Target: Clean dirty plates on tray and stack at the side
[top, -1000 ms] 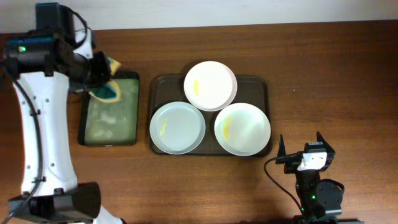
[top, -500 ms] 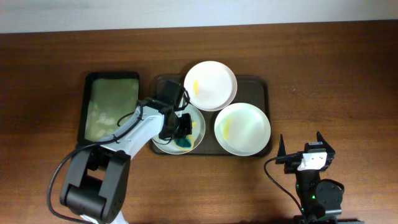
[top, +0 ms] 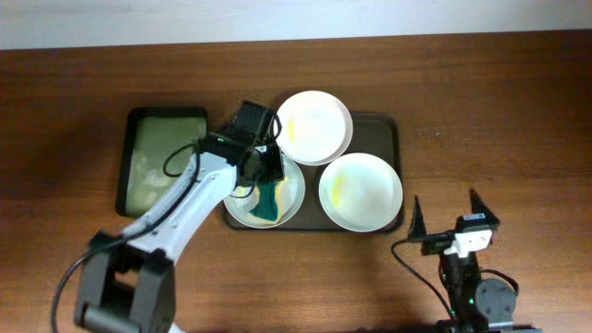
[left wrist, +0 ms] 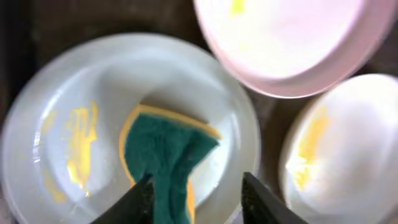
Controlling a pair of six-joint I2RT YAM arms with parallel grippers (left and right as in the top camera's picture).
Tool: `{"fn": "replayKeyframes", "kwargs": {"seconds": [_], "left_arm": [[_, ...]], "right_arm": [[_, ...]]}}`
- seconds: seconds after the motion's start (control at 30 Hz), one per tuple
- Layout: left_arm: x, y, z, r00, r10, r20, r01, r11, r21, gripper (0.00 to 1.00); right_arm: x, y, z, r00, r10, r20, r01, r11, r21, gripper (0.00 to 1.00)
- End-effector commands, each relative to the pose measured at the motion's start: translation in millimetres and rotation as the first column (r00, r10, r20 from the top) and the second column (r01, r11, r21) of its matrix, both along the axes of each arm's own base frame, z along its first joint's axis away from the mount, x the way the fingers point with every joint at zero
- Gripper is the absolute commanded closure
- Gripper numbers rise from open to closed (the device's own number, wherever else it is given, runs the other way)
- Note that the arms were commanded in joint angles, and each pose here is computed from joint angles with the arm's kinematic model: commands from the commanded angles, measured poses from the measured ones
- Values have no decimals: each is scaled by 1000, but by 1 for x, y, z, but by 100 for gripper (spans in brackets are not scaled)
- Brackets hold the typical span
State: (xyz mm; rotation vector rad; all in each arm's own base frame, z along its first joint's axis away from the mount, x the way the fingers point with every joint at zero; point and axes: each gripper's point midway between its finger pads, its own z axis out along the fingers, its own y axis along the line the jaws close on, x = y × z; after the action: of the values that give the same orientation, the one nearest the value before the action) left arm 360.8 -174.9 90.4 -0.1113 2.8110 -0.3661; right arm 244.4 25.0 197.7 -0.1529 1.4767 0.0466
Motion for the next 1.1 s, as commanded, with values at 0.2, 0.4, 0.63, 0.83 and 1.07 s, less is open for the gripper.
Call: {"fn": "replayKeyframes", "kwargs": {"seconds": [0.2, 0.4, 0.63, 0.83, 1.07], "left_arm": [[-12, 77, 49, 986, 164, 3, -164, 986, 24, 49], [-13, 77, 47, 992, 127, 2, -127, 991, 36, 45], [-16, 78, 46, 992, 126, -10, -126, 991, 41, 44], [-15, 78, 46, 992, 127, -6, -126, 991, 40, 43], [-14, 77, 46, 992, 126, -3, -126, 991, 39, 43]], "right_arm": [[-56, 31, 171, 917, 216, 335, -284, 944, 167, 2], [-12, 77, 138, 693, 455, -559, -351, 890, 289, 2], [79, 148, 108, 224, 835, -502, -466, 544, 698, 2], [117, 157, 3, 330, 369, -869, -206, 926, 315, 2], [127, 187, -42, 335, 214, -918, -107, 976, 188, 59]]}}
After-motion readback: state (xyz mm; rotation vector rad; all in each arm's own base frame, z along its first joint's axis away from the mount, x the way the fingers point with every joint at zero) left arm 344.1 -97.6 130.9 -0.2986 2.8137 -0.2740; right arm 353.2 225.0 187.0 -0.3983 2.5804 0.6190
